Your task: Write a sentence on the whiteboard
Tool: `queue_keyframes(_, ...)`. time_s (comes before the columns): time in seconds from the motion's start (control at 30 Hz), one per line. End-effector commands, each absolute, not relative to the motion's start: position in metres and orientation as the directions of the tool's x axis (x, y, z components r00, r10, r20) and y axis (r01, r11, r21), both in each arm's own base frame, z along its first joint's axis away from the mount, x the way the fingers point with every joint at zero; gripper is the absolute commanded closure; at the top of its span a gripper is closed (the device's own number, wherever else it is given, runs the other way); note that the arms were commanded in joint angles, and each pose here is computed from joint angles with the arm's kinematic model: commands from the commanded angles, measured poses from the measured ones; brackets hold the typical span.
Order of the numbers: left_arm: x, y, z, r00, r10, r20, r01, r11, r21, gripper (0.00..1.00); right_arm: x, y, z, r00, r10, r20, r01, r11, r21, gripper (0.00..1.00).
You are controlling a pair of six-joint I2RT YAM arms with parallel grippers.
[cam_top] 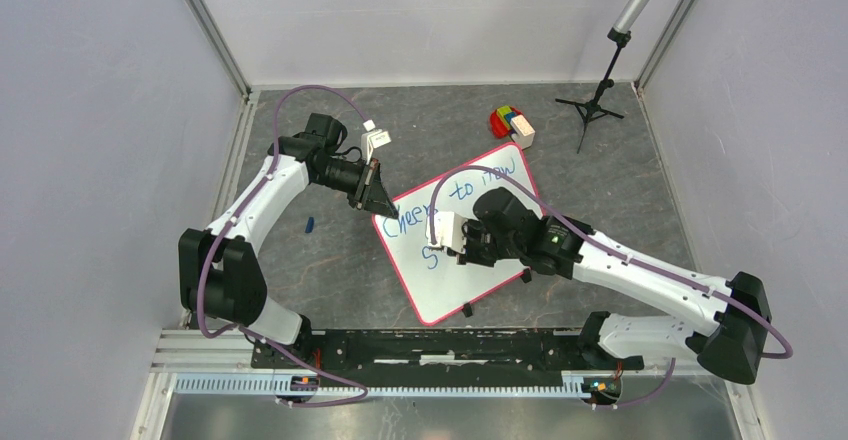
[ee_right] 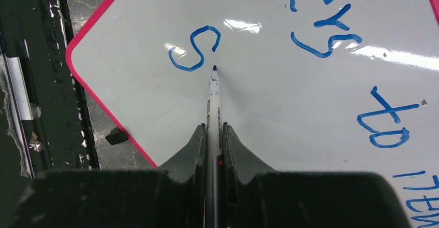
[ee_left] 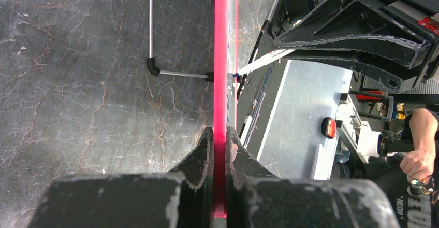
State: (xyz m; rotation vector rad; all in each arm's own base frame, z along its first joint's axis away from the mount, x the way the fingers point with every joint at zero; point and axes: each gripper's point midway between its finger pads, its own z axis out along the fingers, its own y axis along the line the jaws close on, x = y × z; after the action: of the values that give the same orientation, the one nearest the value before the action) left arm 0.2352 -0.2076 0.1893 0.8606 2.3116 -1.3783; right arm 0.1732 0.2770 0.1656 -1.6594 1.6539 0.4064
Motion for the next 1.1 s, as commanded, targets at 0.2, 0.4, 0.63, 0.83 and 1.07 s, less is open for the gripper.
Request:
queue_keyframes(0.2, 0.246, -0.205, 0.192, -0.725, 0.351, -0.593, 0.689, 0.381, -0.616, 0.98, 0.182, 0.296, 0.191, 0.136, -0.663, -0.736, -0.947, 0.131, -0.293, 1.0)
queue_keyframes(0.4, 0.245, -0.205, 0.191, -0.725, 0.356, -0.589, 0.689, 0.382, -0.616, 0.98, 0.185, 0.284, 0.179, 0.131, -0.699, -0.703, -0.94, 0.137, -0.312, 1.0)
queue_keyframes(0.63, 0.246, -0.205, 0.19, -0.726, 0.357, -0.588, 0.688, 0.382, -0.618, 0.98, 0.196, 0.261, 0.176, 0.097, -0.726, -0.681, -0.93, 0.179, -0.322, 1.0)
queue_keyframes(0.83, 0.248, -0.206, 0.19, -0.729, 0.357, -0.584, 0.685, 0.38, -0.622, 0.98, 0.198, 0.253, 0.174, 0.092, -0.734, -0.673, -0.928, 0.183, -0.326, 1.0)
queue_keyframes(1.07, 0.249, -0.206, 0.191, -0.729, 0.354, -0.586, 0.684, 0.378, -0.624, 0.98, 0.193, 0.269, 0.196, 0.13, -0.682, -0.72, -0.941, 0.145, -0.307, 1.0)
